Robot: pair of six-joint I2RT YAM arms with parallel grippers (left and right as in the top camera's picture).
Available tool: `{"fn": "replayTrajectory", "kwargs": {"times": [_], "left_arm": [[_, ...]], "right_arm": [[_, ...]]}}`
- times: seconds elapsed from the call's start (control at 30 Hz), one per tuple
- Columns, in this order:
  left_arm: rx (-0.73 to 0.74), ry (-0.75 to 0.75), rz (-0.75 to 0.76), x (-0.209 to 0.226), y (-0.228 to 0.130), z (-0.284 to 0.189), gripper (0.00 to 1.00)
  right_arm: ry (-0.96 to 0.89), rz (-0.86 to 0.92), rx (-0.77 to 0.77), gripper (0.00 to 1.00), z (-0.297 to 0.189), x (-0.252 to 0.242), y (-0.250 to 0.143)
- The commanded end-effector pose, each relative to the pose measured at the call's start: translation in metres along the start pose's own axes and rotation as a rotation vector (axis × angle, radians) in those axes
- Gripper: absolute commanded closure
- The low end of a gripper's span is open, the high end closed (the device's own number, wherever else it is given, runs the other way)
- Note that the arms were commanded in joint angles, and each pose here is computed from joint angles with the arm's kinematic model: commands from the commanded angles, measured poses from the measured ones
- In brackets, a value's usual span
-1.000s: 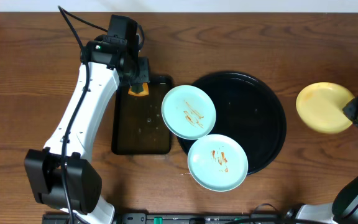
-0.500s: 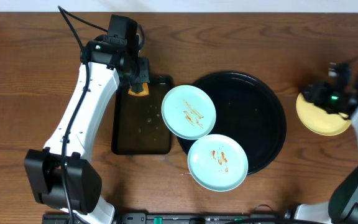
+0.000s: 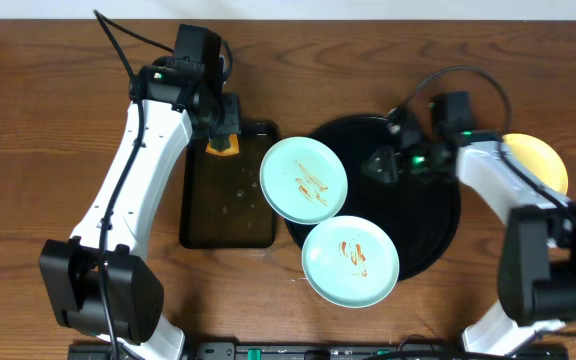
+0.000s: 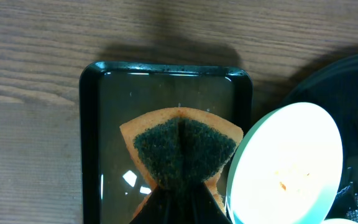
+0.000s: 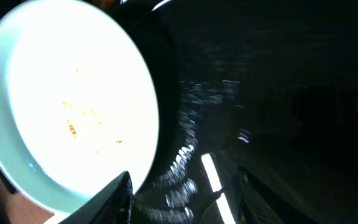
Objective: Clean dirty plates on tray and stack at the side
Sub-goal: 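Move right gripper to a light-blue plate and grip its rim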
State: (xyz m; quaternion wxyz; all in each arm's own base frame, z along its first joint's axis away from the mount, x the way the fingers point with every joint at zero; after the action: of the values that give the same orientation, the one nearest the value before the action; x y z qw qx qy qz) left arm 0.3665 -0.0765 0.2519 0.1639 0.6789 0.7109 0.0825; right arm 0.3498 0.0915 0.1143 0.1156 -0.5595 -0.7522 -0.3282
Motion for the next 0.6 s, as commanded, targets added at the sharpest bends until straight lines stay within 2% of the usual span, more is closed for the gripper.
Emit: {"fn": "replayTrajectory", "kwargs": {"times": [0.0, 0.2, 0.3, 0.37, 0.43, 0.57], "left_arm": [[-0.015, 0.005, -0.005, 0.0, 0.002, -0.006, 0.92], [-0.016, 0.005, -0.005, 0.0, 0.002, -0.006, 0.93], [-0.013, 0.006, -0.005, 0.0, 0.002, -0.006, 0.93], [-0.012, 0.006, -0.005, 0.0, 0.001, -0.006, 0.93], [-0.013, 0.006, -0.005, 0.0, 0.002, -0.006, 0.93], [-0.013, 0.006, -0.006, 0.0, 0.002, -0.006, 0.93]], "right_arm": [[0.037, -0.025, 0.042, 0.54, 0.028, 0.008, -0.001], [0.058, -0.048, 0.075, 0.6, 0.062, 0.019, -0.005], [-0.003, -0.008, 0.09, 0.73, 0.071, 0.017, -0.007], [-0.052, 0.001, 0.089, 0.88, 0.072, 0.015, -0.007], [-0.077, -0.004, 0.076, 0.97, 0.071, 0.015, -0.005], [-0.14, 0.047, 0.035, 0.99, 0.062, 0.006, 0.001]]}}
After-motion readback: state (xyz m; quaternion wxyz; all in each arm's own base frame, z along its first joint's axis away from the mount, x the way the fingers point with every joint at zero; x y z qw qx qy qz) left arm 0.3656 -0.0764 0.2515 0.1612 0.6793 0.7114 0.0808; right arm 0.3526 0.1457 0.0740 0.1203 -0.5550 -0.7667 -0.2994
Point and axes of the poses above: each gripper's point midway between its finger pads, its own z axis out along the fingers, its own x axis along the line the jaws close on, y = z × x, the point moved 9 cm from there along -z, back along the fingers
